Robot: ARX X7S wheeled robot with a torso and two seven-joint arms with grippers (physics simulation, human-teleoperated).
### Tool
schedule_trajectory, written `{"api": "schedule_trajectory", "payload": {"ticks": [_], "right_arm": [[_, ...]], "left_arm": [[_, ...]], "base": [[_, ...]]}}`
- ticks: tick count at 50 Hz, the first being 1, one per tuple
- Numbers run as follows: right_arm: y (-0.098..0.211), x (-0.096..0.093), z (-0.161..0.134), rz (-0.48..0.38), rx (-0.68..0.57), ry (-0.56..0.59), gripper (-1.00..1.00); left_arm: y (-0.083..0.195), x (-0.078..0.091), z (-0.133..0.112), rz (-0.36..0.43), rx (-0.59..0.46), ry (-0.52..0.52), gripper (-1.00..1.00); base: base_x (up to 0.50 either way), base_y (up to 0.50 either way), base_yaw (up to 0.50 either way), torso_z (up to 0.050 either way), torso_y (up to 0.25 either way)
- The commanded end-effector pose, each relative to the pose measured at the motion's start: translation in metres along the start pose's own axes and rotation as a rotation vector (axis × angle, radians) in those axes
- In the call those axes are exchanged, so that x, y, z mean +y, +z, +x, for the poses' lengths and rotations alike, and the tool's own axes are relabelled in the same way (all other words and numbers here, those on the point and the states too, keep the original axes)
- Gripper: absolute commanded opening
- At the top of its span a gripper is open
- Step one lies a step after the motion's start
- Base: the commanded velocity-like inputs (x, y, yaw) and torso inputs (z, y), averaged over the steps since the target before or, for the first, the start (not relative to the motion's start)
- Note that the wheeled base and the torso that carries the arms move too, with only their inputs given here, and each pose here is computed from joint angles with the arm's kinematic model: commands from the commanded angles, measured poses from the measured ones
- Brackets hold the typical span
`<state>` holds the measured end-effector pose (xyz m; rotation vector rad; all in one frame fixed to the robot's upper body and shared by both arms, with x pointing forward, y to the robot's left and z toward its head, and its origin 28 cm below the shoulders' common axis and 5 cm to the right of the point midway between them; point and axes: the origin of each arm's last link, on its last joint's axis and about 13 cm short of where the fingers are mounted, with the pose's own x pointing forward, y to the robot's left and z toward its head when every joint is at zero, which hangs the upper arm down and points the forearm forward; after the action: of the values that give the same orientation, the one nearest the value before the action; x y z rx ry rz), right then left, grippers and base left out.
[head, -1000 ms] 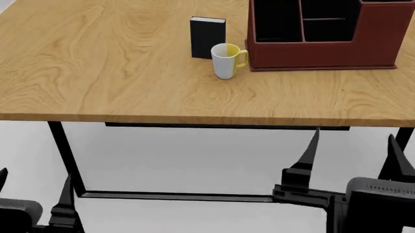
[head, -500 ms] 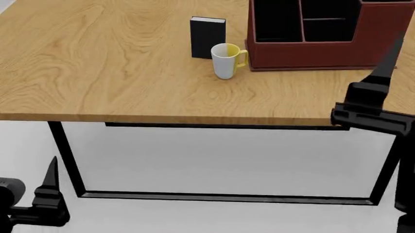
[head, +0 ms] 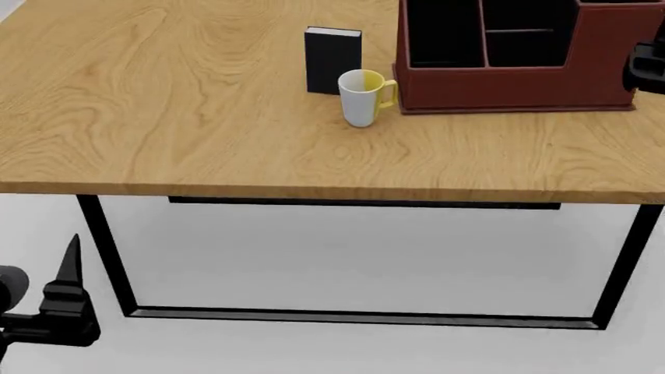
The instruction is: Pick up the book and place it in the back compartment of the caddy.
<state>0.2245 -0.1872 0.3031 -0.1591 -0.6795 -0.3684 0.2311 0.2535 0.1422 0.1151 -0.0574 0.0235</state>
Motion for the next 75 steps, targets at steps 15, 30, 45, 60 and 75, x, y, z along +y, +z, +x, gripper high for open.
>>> {"api": "schedule_trajectory", "payload": {"ticks": [15,30,45,60,75], "right_arm": [[0.002,-0.002,0.002,-0.006,0.004,0.005,1.0],[0.0,-0.001,0.001,-0.006,0.005,0.016,1.0],[-0.002,-0.002,0.0,-0.004,0.01,0.02,1.0],[-0.003,-0.004,-0.002,0.0,0.005,0.018,1.0],[0.0,-0.002,-0.002,0.0,0.008,0.02,1.0]], "left_arm": [[0.002,0.0,0.001,0.005,-0.006,0.004,1.0],[0.002,0.0,0.001,-0.001,-0.009,0.003,1.0],[0.002,-0.002,0.002,-0.003,-0.01,-0.003,1.0],[0.005,-0.003,0.002,-0.008,-0.016,-0.008,1.0],[0.006,-0.003,0.002,-0.014,-0.027,-0.01,1.0]], "base": [[0.0,-0.04,0.0,0.0,0.0],[0.0,-0.41,0.0,0.0,0.0],[0.0,-0.43,0.0,0.0,0.0],[0.0,-0.32,0.0,0.0,0.0],[0.02,-0.01,0.0,0.0,0.0]]}}
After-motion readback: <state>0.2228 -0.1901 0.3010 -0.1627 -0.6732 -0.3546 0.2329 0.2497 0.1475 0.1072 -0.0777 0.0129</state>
